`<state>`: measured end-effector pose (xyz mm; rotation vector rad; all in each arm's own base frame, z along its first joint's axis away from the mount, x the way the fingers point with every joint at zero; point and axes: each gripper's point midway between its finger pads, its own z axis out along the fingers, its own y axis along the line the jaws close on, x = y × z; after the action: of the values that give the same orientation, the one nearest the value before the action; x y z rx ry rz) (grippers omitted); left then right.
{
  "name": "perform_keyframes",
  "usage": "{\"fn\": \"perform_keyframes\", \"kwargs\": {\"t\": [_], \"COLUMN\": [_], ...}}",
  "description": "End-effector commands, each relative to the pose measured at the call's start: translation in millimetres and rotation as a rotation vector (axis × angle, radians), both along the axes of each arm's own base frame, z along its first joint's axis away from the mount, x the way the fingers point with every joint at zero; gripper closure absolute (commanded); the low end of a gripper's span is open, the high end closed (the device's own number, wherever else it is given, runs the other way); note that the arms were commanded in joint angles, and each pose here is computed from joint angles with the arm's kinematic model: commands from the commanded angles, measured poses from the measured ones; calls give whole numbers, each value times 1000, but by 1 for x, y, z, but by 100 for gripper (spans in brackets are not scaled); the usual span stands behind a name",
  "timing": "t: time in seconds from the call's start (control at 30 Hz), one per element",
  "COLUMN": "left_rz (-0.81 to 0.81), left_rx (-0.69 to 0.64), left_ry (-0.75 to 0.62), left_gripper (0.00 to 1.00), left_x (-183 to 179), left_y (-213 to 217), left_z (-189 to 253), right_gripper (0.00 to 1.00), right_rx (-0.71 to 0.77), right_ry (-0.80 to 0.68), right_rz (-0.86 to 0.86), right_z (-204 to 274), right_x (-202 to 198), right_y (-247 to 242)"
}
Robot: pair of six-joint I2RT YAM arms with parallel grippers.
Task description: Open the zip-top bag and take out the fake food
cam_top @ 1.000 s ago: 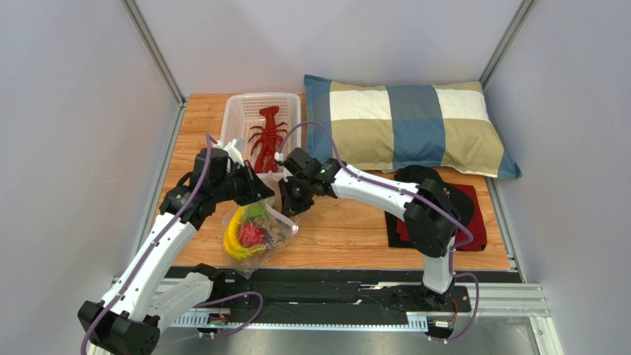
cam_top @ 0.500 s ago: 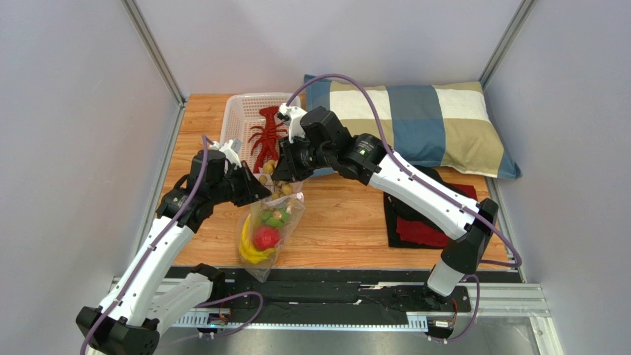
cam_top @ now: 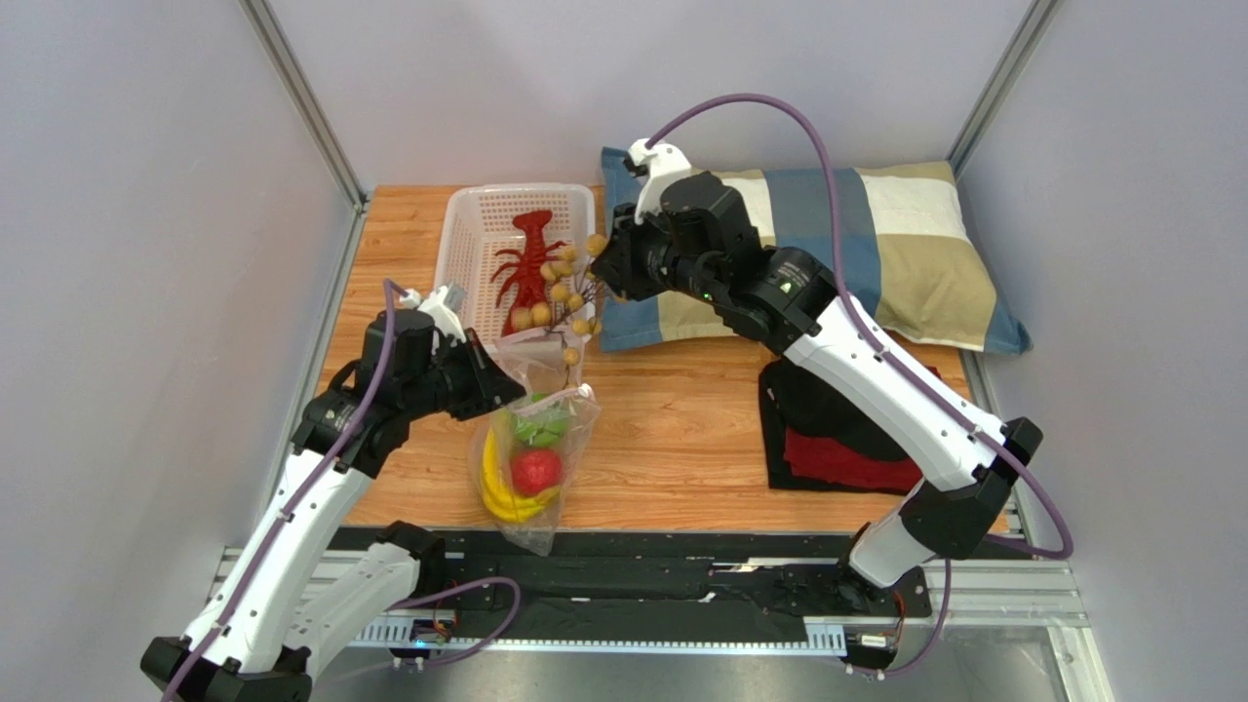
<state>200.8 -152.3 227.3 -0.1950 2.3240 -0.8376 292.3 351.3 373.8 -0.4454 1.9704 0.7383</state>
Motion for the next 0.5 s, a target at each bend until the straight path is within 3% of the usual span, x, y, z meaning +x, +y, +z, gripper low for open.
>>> {"fn": "perform_keyframes", "kwargs": {"t": [0.0,0.13,0.27,0.4,0.47], "left_rz": [-14,-29,-27,-29,-30], "left_rx": [10,-14,-14,-5,-19], "left_ry": [-56,-33,-15,23,25], "left_gripper": [100,100,100,100,100], "left_x": [-5,-7,-5,-8,-10], "left_y": [4,-1,-2,-2,-3], "left_z": [22,17,7,-9,-11], "right_gripper": [100,100,100,100,100], "right_rx": [54,111,316,497,499], "right_ry": [-65,-50,7,-103,-123], "right_rz": [-16,58,156,115,78], "right_z": [19,33,76,114,113], "right_x": [9,7,0,20,35], "right_y": [-12,9,45,57,63]}}
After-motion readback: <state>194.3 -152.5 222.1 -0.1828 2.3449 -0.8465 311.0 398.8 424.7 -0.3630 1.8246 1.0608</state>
